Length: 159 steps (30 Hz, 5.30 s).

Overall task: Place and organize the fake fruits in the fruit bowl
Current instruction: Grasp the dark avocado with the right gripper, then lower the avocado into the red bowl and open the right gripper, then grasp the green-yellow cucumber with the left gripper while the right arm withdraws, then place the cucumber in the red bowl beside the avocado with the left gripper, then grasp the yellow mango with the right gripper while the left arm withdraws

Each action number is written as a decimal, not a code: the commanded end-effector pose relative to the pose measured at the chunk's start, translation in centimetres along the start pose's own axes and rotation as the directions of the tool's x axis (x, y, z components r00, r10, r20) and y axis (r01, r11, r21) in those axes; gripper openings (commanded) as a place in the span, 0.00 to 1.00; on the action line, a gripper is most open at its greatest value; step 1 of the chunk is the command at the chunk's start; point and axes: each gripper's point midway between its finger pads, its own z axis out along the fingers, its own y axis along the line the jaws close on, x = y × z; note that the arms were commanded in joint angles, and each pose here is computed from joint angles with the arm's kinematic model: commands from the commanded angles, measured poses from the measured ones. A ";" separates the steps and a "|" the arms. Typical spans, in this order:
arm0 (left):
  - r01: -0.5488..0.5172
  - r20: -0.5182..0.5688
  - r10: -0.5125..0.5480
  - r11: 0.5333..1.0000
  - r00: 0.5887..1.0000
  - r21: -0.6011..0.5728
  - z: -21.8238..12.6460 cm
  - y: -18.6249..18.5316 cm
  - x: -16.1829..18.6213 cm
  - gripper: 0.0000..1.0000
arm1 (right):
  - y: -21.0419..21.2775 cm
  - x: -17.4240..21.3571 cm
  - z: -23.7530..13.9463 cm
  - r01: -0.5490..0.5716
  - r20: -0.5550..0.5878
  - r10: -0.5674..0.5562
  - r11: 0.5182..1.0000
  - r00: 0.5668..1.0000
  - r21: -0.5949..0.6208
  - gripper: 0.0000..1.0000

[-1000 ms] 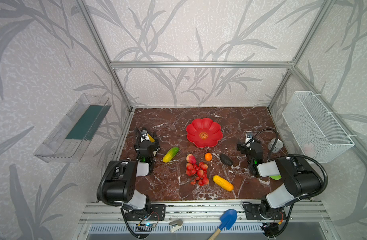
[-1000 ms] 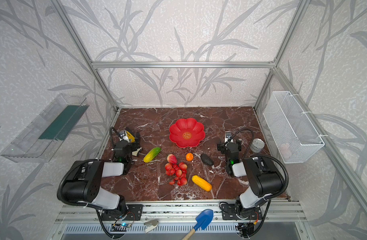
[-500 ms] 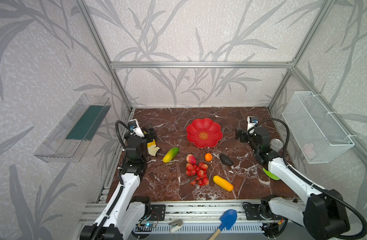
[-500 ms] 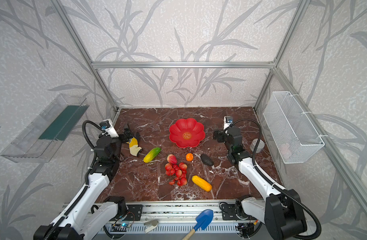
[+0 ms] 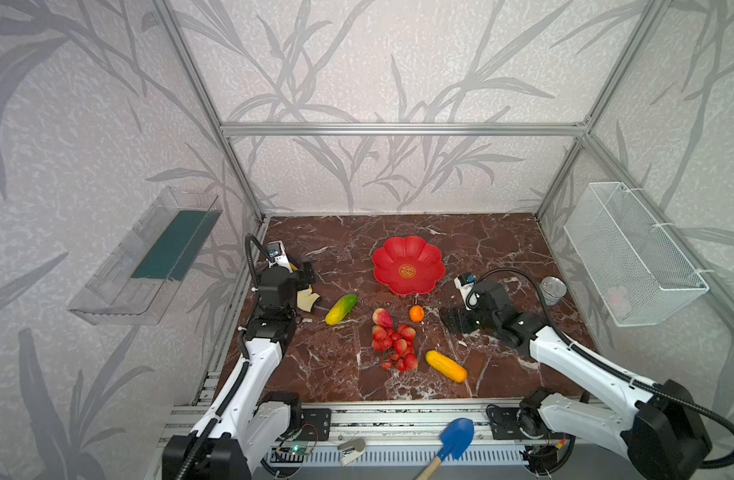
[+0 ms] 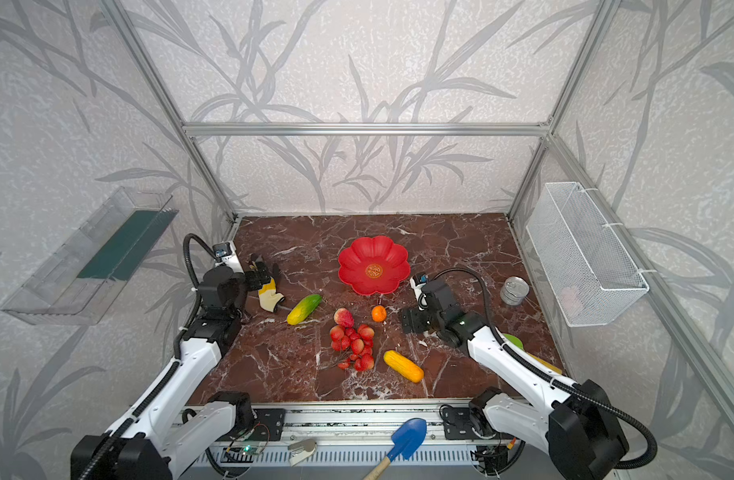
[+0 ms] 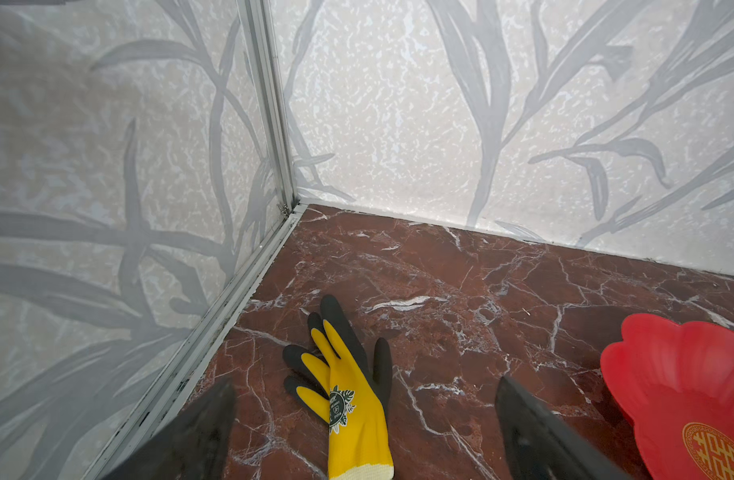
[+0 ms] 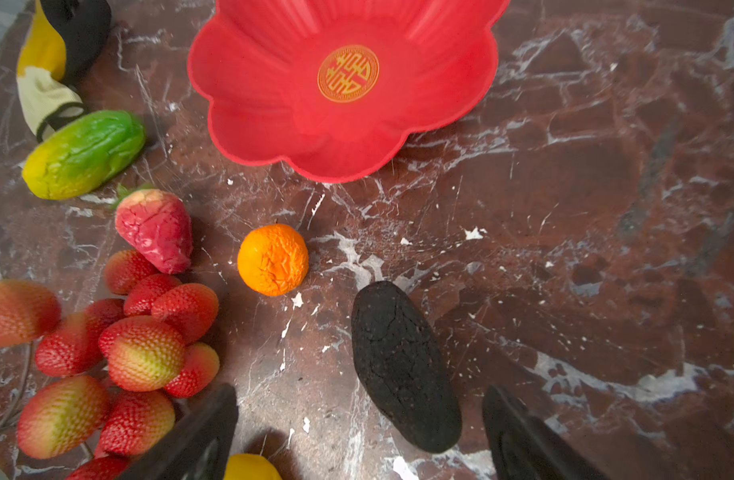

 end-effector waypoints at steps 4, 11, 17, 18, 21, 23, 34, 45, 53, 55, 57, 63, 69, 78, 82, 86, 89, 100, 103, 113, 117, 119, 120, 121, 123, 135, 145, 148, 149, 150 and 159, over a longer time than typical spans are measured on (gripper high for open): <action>0.001 0.037 -0.001 1.000 0.999 -0.020 -0.4 0.5 -1.2 0.97 | -0.2 1.5 2.9 0.015 -0.110 -0.009 0.998 0.994 0.059 0.91; 0.011 0.033 -0.010 1.000 0.999 -0.008 -0.3 0.3 -1.2 0.97 | -0.5 3.3 6.4 0.035 -0.247 -0.007 0.993 0.969 0.109 0.72; 0.006 0.041 -0.005 1.000 0.999 -0.029 -0.5 0.7 -1.4 0.97 | -1.7 2.9 4.9 0.052 -0.229 -0.007 0.980 0.974 0.192 0.37; 0.008 0.042 -0.006 1.000 0.999 -0.030 -0.5 0.8 -1.4 0.97 | -1.8 2.3 4.2 0.053 -0.207 -0.010 0.978 0.978 0.203 0.35; 0.014 0.044 -0.013 1.000 0.999 -0.027 -0.5 0.8 -1.5 0.97 | -1.6 -0.6 1.7 0.055 -0.092 -0.036 0.977 0.995 0.205 0.35; 0.016 0.046 -0.015 1.000 0.999 -0.022 -0.5 0.7 -1.6 0.97 | -0.7 -3.2 0.3 0.055 0.002 -0.056 0.983 0.998 0.176 0.35; 0.027 0.045 -0.026 0.999 0.999 -0.031 -0.6 1.0 -1.8 0.97 | 4.2 -14.6 7.1 0.195 0.021 -0.198 0.977 0.980 0.083 0.35; 0.019 -0.020 -0.018 1.000 1.000 0.017 0.3 0.0 -0.9 0.97 | 3.1 -14.7 19.6 0.217 -0.168 -0.197 0.970 0.966 0.109 0.35; 0.011 -0.094 -0.003 0.996 0.996 0.084 0.9 -1.3 0.2 0.93 | 3.0 -14.9 19.1 0.160 -0.154 -0.145 0.984 0.977 0.085 0.66; 0.007 -0.133 0.008 0.993 0.991 0.117 1.1 -2.0 0.7 0.91 | 3.1 -16.5 17.1 0.137 -0.095 -0.131 0.988 0.987 0.070 0.74; 0.002 -0.187 0.029 0.987 0.982 0.163 1.3 -2.9 1.3 0.89 | 3.2 -18.1 14.5 0.117 -0.022 -0.115 0.991 0.993 0.062 0.81; 0.028 -0.424 0.125 0.941 0.897 0.338 1.5 -6.9 4.5 0.78 | 1.7 -18.6 6.0 -0.015 0.202 0.014 1.000 0.979 0.007 0.98; -0.038 -0.578 0.321 0.894 0.750 0.447 1.1 -9.9 9.1 0.74 | -0.8 -14.0 0.9 -0.099 0.231 0.090 0.995 0.969 0.029 0.99; -0.092 -0.729 0.498 0.849 0.469 0.521 -1.8 -12.2 16.1 0.75 | -2.8 -10.8 -2.8 -0.129 0.243 0.106 0.989 0.964 0.078 0.99; -0.133 -0.755 0.533 0.840 0.383 0.525 -2.7 -12.6 18.4 0.78 | -3.1 -10.4 -3.5 -0.133 0.251 0.108 0.988 0.962 0.082 0.99; -0.148 -0.788 0.527 0.849 0.319 0.507 -2.5 -12.3 19.7 0.79 | -3.1 -9.9 -3.7 -0.133 0.250 0.109 0.988 0.962 0.082 0.99; -0.158 -0.803 0.521 0.853 0.289 0.497 -2.3 -12.0 20.4 0.80 | -3.4 -9.8 -3.8 -0.135 0.250 0.110 0.987 0.962 0.087 0.99; -0.167 -0.819 0.510 0.860 0.263 0.482 -1.6 -12.0 20.9 0.49 | -3.9 -9.3 -4.0 -0.143 0.256 0.114 0.985 0.960 0.097 0.99; -0.124 -0.808 0.502 0.863 0.308 0.490 -1.3 -13.2 20.1 0.38 | -4.0 -9.1 -4.1 -0.146 0.258 0.116 0.984 0.959 0.100 0.99; 0.182 -0.689 0.343 0.802 0.639 0.569 -1.4 -21.0 10.9 0.30 | -4.9 -8.6 -5.6 -0.139 0.262 0.100 0.981 0.960 0.135 0.99; 0.209 -0.617 0.296 0.762 0.730 0.613 -0.4 -24.0 7.1 0.30 | -5.2 -8.0 -6.1 -0.143 0.255 0.103 0.979 0.961 0.146 0.99; 0.221 -0.616 0.287 0.756 0.734 0.616 0.5 -25.4 6.8 0.30 | -5.2 -7.5 -6.2 -0.148 0.251 0.108 0.978 0.962 0.147 0.99; 0.234 -0.628 0.286 0.755 0.723 0.613 0.9 -26.0 7.0 0.30 | -5.3 -7.3 -6.3 -0.149 0.249 0.109 0.978 0.962 0.148 0.99; 0.243 -0.637 0.285 0.753 0.717 0.611 1.4 -26.7 7.0 0.30 | -5.3 -7.1 -6.4 -0.149 0.245 0.109 0.977 0.963 0.150 0.99; 0.249 -0.646 0.289 0.753 0.706 0.609 2.4 -27.9 7.6 0.29 | -5.4 -6.6 -6.8 -0.148 0.240 0.107 0.976 0.965 0.158 0.99; 0.246 -0.704 0.266 0.808 0.658 0.535 8.0 -31.8 11.6 0.29 | -5.3 -4.3 -8.8 -0.148 0.226 0.111 0.977 0.968 0.152 0.99; 0.264 -0.689 0.238 0.801 0.684 0.538 8.2 -32.5 9.8 0.53 | -5.0 -3.5 -8.3 -0.153 0.198 0.125 0.980 0.972 0.129 0.99; 0.261 -0.653 0.226 0.786 0.723 0.560 7.5 -32.6 7.1 0.55 | -4.6 -3.2 -7.7 -0.147 0.175 0.126 0.983 0.976 0.111 0.99; 0.256 -0.638 0.221 0.782 0.738 0.567 7.2 -32.5 6.1 0.56 | -4.5 -3.0 -7.4 -0.144 0.164 0.126 0.984 0.978 0.103 0.99; 0.251 -0.623 0.215 0.781 0.752 0.572 7.0 -32.4 5.2 0.57 | -4.4 -2.9 -7.2 -0.145 0.154 0.129 0.985 0.980 0.095 0.99; 0.123 -0.391 0.149 0.798 0.908 0.590 3.7 -28.6 -4.0 0.60 | -1.9 -0.4 -5.4 -0.127 0.040 0.128 0.992 0.991 -0.022 0.99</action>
